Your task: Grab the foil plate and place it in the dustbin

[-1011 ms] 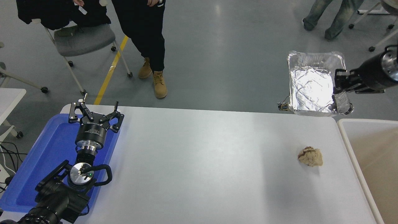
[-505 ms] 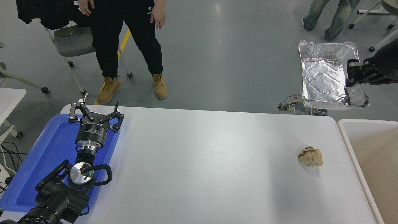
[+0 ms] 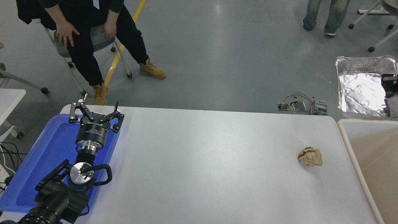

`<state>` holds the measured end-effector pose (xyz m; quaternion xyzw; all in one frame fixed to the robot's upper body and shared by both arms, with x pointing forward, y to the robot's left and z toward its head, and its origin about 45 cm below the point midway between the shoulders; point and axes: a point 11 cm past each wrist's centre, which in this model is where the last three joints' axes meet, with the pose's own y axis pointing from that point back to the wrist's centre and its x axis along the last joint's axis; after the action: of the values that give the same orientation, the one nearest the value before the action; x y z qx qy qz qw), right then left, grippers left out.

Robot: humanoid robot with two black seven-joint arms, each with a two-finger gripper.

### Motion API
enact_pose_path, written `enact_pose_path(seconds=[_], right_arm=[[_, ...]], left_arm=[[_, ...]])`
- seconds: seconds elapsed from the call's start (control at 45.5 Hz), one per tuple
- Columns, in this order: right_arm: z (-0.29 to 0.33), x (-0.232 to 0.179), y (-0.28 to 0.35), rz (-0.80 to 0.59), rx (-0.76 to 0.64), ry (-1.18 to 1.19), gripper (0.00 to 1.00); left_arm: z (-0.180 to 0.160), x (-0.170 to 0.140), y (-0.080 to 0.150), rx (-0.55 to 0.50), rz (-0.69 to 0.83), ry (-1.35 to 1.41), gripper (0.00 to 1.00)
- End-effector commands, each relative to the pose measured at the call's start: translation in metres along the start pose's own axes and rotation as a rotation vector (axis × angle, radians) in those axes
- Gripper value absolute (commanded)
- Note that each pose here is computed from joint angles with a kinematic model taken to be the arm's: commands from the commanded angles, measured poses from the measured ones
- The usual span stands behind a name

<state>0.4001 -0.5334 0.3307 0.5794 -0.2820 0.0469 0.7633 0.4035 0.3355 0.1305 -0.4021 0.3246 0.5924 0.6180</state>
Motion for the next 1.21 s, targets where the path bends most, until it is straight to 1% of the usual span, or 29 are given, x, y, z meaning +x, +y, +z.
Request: enact_pose_path(seconds=[0.0,0.286,0.681,0.835,1.187], right_arm=[[0.06,-0.026,-0.043,0.028,-0.141,-0.041,0.0],[0.113,-0.079,-0.083,0.046,-0.249,-0.062,0.0],[0.138,-0.166,-0.131,0.068,-0.259,-0.122,0.0],[0.132,-0.173,-0.138,0.106,-0.24,-0.146,0.0],[0.122,-0.189,-0.153,0.126,-0.244,-0.113,0.0]], left_arm=[[0.0,0.0,0.0,-0.001,0.0,0.0,1.0],[0.0,0.0,0.0,0.0,0.0,0.0,1.0],[0.0,0.0,0.0,0.0,0.0,0.0,1.0],[0.0,0.0,0.0,0.0,0.0,0.0,1.0],[0.0,0.0,0.0,-0.001,0.0,0.001,1.0]])
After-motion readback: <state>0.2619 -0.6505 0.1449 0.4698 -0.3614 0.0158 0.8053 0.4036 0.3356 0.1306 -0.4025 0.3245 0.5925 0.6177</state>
